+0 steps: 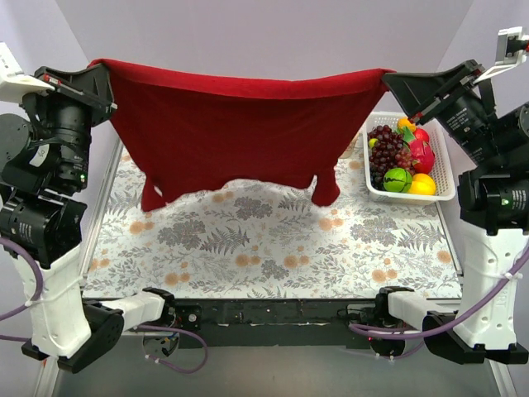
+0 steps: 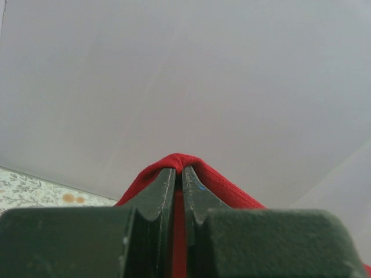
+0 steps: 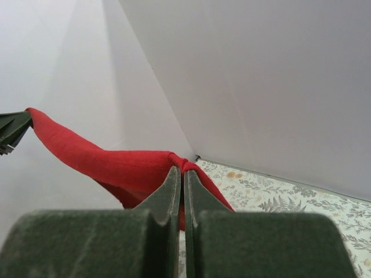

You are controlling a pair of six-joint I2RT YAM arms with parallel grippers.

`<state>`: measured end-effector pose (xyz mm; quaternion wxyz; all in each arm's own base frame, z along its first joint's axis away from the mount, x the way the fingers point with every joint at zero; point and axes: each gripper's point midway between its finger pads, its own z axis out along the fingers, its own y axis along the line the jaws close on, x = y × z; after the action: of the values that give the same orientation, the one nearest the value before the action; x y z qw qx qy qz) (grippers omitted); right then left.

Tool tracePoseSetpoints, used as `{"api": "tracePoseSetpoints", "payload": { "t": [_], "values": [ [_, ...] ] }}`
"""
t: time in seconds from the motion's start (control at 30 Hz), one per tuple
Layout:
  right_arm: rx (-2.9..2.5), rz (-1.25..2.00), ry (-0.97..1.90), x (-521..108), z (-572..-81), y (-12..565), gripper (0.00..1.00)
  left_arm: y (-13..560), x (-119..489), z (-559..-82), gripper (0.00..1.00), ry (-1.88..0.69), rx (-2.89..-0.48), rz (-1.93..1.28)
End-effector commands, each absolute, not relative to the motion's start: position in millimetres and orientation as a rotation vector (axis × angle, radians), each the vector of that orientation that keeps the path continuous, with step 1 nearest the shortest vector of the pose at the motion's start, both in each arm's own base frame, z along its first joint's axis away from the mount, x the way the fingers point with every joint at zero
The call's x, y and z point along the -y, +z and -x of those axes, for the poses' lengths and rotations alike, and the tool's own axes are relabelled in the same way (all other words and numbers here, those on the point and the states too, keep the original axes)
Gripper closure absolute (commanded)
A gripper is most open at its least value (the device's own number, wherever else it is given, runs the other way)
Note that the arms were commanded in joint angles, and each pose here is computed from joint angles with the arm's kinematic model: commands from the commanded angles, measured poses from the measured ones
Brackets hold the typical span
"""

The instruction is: Pin the brooch onto the clothing

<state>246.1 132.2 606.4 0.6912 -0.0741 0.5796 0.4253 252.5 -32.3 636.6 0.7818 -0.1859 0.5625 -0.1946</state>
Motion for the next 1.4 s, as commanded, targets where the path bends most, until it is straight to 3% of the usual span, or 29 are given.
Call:
{"api": "tracePoseSetpoints", "payload": {
  "t": [0.0,0.3,0.57,0.83,1.07,1.23,1.37],
  "values": [
    [-1.239,0.169,0.922,-128,-226,624,0.99,631,39,-250,1.0,-0.459,-1.251,0.392],
    [-1.279,0.155,0.914,-128,-244,605,0.99,606,40,-273,1.0,-0.398,-1.316,0.402],
    [-1.363,0.128,0.933,-133,-304,573,0.99,556,48,-339,1.0,-0.275,-1.438,0.429],
    [-1.395,0.108,0.957,-141,-378,557,0.99,544,43,-405,1.0,-0.176,-1.434,0.443],
    [-1.316,0.158,1.022,-166,-410,598,0.99,592,31,-442,1.0,-0.193,-1.299,0.462],
    [-1.167,0.146,1.023,-163,-412,642,0.99,657,13,-428,1.0,-0.153,-1.069,0.463],
    [-1.054,0.12,0.949,-148,-400,667,0.99,673,9,-409,1.0,-0.151,-1.013,0.448]
  ]
}}
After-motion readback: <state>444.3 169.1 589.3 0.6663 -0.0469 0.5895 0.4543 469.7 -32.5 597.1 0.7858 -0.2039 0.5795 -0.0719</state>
